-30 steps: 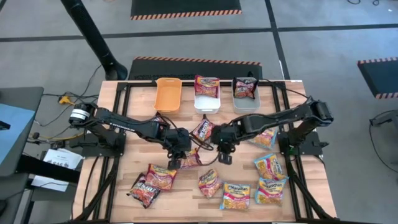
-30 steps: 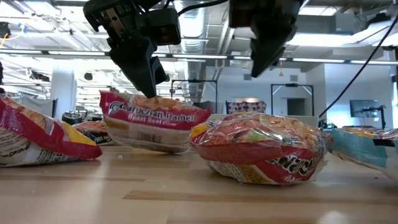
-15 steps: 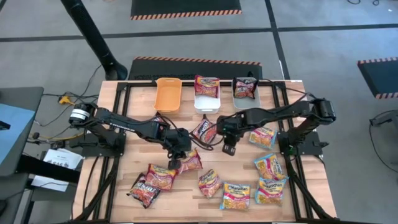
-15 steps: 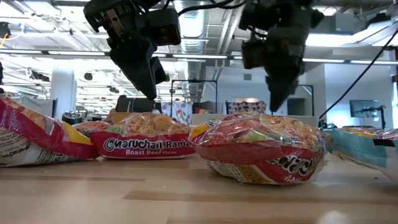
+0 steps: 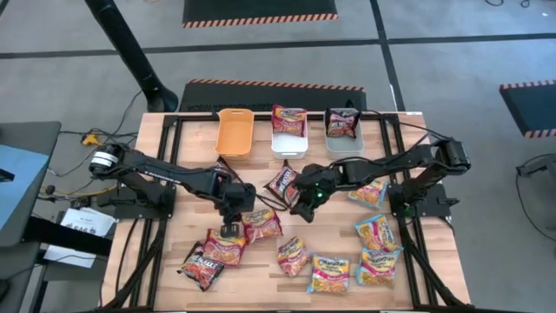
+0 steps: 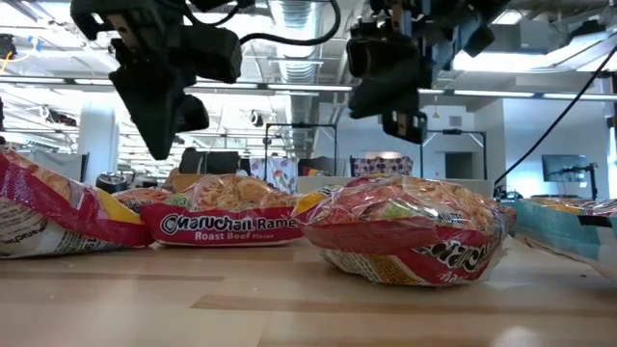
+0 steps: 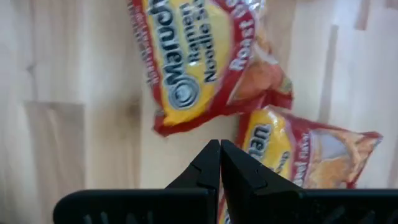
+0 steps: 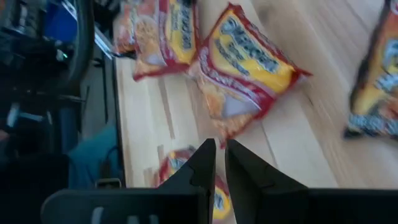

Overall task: Sort Maruchan noodles
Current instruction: Put the red noodle pack into the white bin

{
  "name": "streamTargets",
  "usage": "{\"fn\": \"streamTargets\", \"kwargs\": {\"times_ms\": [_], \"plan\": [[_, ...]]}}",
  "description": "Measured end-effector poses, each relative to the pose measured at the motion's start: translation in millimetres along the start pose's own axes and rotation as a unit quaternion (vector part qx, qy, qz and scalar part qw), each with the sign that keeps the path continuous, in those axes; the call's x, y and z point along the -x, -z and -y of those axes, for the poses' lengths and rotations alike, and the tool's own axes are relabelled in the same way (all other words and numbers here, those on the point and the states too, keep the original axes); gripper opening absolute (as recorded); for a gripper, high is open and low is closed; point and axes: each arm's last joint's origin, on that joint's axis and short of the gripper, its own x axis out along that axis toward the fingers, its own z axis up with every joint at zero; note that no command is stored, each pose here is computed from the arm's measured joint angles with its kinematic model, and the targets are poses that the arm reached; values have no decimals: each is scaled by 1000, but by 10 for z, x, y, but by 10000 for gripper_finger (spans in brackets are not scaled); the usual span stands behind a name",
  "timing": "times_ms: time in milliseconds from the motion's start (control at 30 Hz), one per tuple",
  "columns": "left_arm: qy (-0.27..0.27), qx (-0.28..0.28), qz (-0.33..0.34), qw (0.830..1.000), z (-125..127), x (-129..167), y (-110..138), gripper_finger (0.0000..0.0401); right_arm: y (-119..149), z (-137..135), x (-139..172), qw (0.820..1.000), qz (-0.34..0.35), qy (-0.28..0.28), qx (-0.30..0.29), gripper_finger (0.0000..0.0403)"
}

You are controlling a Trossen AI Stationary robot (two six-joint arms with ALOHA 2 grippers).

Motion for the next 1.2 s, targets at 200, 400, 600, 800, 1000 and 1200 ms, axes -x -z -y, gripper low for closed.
{"fn": "streamTargets", "kwargs": {"times_ms": [200,400,600,800,1000,1200], "plan": [[11,-18,-26,999,156,-132,57,0,2,82,-181,1000,-5,-11,-14,61],[12,-21,-27,999,155,-270,19,0,-21,159,-329,999,-7,-37,-20,69],[2,-11,-9,1000,89,-294,-37,0,-20,256,-463,998,-9,-42,-42,105],[-1,-2,-7,1000,60,-294,-49,0,33,392,-593,995,-27,-21,-93,152],[1,-2,-3,1000,56,-384,-80,0,88,481,-693,992,-40,-8,-116,190],[0,0,-22,1000,34,-534,-74,0,81,478,-694,990,-34,-7,-135,209]]}}
